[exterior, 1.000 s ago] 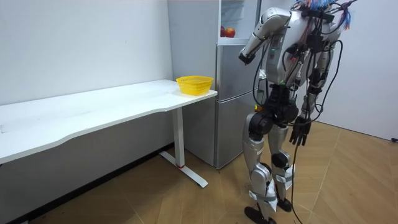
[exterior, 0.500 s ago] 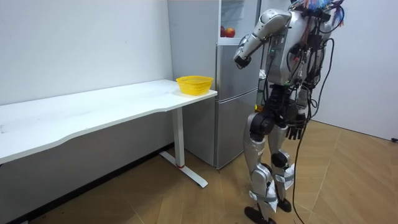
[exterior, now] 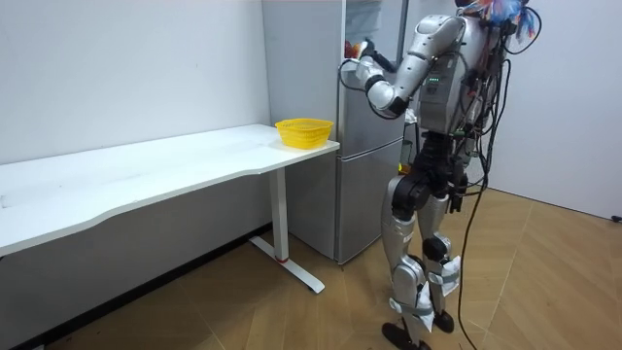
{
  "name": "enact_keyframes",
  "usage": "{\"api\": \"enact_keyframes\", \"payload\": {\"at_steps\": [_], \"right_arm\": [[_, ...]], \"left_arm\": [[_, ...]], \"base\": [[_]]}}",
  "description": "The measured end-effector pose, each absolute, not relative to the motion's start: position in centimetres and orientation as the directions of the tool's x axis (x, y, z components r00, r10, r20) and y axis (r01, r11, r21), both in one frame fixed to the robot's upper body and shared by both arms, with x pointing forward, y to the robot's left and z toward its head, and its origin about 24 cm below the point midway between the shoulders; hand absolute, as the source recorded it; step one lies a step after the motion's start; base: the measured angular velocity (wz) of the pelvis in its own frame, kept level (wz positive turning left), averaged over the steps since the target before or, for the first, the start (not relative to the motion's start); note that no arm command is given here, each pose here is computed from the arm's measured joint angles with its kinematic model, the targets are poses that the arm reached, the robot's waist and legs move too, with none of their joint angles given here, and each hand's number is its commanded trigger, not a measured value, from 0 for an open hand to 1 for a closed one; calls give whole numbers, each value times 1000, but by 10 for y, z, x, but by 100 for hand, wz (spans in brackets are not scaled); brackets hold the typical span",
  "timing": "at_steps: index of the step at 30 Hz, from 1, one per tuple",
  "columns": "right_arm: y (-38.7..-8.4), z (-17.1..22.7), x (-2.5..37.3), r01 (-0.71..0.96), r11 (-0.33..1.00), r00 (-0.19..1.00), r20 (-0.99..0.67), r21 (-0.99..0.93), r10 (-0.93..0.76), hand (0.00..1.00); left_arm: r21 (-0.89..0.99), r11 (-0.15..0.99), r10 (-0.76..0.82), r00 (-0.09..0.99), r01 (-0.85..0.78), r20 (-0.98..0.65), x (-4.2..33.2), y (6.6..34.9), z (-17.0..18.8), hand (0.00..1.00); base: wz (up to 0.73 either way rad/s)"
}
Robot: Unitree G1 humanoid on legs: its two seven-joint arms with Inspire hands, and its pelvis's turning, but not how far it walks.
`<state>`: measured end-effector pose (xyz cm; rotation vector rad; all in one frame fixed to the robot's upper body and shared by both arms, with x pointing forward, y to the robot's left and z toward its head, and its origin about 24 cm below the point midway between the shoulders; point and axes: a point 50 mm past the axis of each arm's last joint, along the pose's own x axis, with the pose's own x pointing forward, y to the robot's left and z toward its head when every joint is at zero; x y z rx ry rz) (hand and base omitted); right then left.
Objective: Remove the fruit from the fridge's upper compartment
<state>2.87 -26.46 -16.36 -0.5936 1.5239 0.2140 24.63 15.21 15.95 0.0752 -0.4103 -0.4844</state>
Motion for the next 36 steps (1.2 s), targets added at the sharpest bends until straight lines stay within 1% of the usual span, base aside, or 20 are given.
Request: {"api": "enact_keyframes", "payload": {"at_steps": [3,6,7,9,10,12,13,14,16,18,20,22,24,25,27,28,30,31,33,36], "right_arm": [[-264,-164,22,-462,858,50,-973,-224,-226,0],[-263,-165,18,-441,868,51,-972,-227,-228,0],[-263,-165,16,-441,869,48,-973,-225,-227,0],[-264,-165,10,-426,877,34,-972,-223,-231,0],[-264,-164,10,-421,879,34,-972,-225,-232,0],[-266,-164,4,-386,893,22,-970,-231,-241,0],[-266,-164,1,-385,894,16,-970,-229,-241,0],[-265,-164,-2,-386,895,8,-971,-223,-238,0],[-264,-164,-7,-384,898,-8,-971,-217,-238,0],[-263,-164,-9,-383,899,-14,-972,-213,-236,0],[-263,-165,-12,-383,900,-21,-972,-207,-232,0],[-263,-164,-15,-383,901,-29,-972,-205,-234,0],[-260,-165,-11,-383,901,-13,-974,-204,-226,0],[-259,-165,-10,-383,901,-6,-975,-203,-222,0],[-260,-165,-6,-384,901,-2,-975,-203,-221,0],[-260,-165,-5,-384,900,0,-975,-207,-224,0],[-259,-165,-1,-384,898,18,-974,-213,-224,0],[-259,-165,0,-384,898,18,-975,-213,-224,0],[-259,-165,-1,-373,903,15,-974,-213,-224,0],[-258,-165,-2,-377,902,9,-975,-208,-221,0]], "left_arm": [[141,936,-352,859,322,371,243,173,157,0],[103,990,-128,920,96,371,232,210,149,0],[96,994,-87,927,55,365,230,217,147,0],[72,993,65,940,-95,334,220,239,138,0],[67,989,101,939,-130,327,217,243,135,0],[72,963,232,937,-259,261,208,261,116,0],[80,954,263,934,-289,242,204,265,111,0],[85,931,329,919,-354,216,197,272,104,0],[102,888,424,885,-448,192,189,283,96,0],[140,809,555,820,-571,137,174,300,79,0],[157,757,629,773,-634,89,165,306,65,0],[173,714,688,726,-678,3,156,312,39,0],[227,658,752,641,-718,-153,138,317,1,0],[236,648,761,621,-724,-186,135,317,-8,0],[285,641,763,551,-713,-337,118,311,-44,0],[291,640,759,526,-711,-384,112,310,-55,0],[302,622,740,418,-722,-527,86,304,-84,0],[310,620,734,392,-721,-555,81,303,-90,0],[334,619,693,294,-711,-658,57,296,-113,0],[366,637,636,195,-678,-747,28,287,-133,0]], "base": [[8],[-2],[6],[9],[9],[6],[0],[0],[-2],[0],[2],[2],[2],[4],[2],[0],[0],[0],[0],[0]]}}
